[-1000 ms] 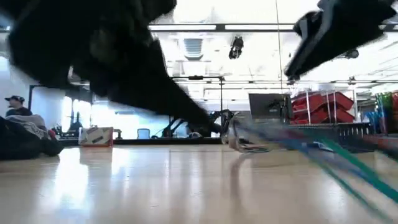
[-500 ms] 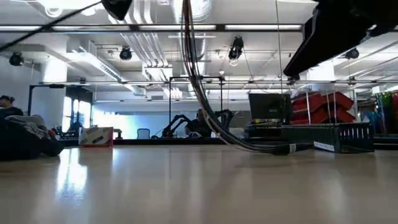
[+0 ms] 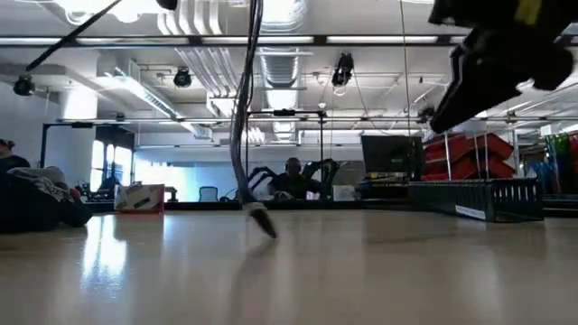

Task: Ziptie cables
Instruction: Put the zip-tied cables into the black cable duct

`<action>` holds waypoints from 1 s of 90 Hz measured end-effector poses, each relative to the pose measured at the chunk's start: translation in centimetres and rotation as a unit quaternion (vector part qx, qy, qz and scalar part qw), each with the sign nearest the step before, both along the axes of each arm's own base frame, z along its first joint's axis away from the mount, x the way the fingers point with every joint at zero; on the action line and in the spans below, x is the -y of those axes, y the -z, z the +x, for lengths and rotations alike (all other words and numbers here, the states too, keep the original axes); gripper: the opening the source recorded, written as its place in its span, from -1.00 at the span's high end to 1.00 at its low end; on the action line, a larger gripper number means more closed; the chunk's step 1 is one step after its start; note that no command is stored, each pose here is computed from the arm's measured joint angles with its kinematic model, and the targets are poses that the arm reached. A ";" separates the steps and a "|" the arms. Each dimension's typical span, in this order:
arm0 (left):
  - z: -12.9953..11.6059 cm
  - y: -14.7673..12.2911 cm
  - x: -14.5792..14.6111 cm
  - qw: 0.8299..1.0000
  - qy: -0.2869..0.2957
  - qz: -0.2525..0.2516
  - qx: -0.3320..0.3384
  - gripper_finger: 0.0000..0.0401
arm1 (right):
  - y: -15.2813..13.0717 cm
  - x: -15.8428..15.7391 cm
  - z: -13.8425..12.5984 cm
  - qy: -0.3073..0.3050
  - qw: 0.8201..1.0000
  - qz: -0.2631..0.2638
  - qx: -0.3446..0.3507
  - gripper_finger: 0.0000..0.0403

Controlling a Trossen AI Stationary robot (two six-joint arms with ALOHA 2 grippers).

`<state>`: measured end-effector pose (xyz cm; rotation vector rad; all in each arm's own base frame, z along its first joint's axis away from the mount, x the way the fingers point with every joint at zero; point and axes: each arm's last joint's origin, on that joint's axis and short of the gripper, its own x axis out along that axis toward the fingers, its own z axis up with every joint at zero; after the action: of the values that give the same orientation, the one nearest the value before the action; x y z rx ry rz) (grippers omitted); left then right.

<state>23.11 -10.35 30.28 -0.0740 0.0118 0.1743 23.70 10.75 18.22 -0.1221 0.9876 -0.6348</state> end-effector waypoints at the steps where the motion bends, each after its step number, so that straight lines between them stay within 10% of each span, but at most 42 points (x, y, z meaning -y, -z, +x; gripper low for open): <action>1: 0.1 0.0 0.0 1.000 -0.001 0.000 0.000 0.98 | 0.0 0.2 -0.1 0.012 1.000 0.000 -0.002 0.48; 49: 3.0 3.8 1.6 0.999 -0.038 -0.027 -0.024 0.99 | 1.2 10.2 0.0 0.344 0.937 0.061 -0.015 0.10; 90: 3.2 3.1 2.9 1.000 0.006 -0.025 -0.017 0.99 | 3.8 14.0 0.0 0.405 0.902 0.145 0.033 0.23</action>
<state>26.34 -13.30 27.21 -0.1199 0.0508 0.1636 23.73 -3.22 14.42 0.6056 1.0421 -1.2283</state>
